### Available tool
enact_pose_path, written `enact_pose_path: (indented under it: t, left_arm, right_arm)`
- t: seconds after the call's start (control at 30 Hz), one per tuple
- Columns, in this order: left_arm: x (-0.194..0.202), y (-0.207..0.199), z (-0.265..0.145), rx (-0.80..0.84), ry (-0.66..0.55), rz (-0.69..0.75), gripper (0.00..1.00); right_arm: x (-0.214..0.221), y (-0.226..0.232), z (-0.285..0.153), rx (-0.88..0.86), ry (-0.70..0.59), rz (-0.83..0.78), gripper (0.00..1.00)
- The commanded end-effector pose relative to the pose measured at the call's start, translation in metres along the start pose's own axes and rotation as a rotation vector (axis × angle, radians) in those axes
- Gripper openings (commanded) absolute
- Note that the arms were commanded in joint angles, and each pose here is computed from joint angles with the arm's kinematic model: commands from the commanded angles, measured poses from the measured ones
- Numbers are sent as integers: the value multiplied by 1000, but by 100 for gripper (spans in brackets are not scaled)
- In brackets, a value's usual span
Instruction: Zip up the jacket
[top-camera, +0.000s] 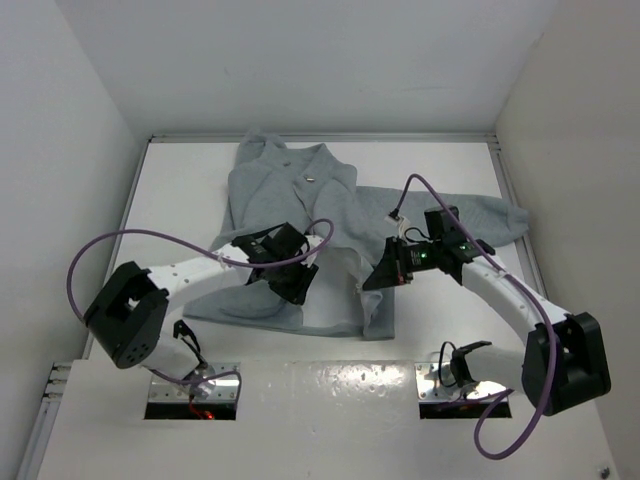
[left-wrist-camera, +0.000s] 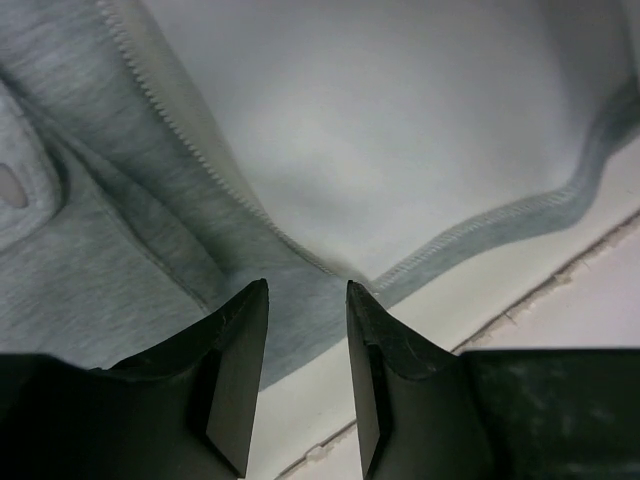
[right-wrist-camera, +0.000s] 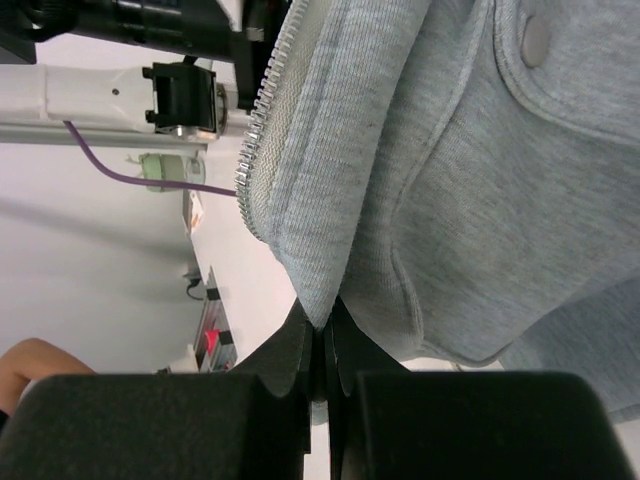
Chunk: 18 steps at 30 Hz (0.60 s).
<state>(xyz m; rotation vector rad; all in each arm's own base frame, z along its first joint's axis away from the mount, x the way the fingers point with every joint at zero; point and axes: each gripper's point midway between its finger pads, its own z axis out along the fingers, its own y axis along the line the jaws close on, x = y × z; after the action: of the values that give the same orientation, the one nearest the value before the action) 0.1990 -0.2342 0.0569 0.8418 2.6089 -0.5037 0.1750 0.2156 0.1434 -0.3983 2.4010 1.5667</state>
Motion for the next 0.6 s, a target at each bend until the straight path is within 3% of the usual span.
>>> enact_pose_path:
  t: [0.0,0.1,0.2,0.27,0.33,0.47,0.57]
  left_arm:
    - [-7,16,-4,-84,12,-62,43]
    - [-4,14,-4,-77,25,-75,54]
    - [2,12,-8,-69,48,-87,54]
    - [10,13,-10,-75,81,-92,48]
    - [9,11,-15,-75,81,-92,34]
    - [12,4,-20,-51,110,-78,28]
    - [42,0,-11,-18,212,-129,46]
  right_arm:
    - [-13,3,-3,-2,-39,-25,0]
    - [-13,2,-3,-1,-35,-25,0]
    - [-13,0,-4,3,-36,-23,0]
    - [-15,0,-4,3,-40,-24,0]
    - [-15,1,-5,1,-44,-24,0]
    - [-16,1,-6,2,-48,-26,0]
    - [-19,0,-7,5,-51,-19,0]
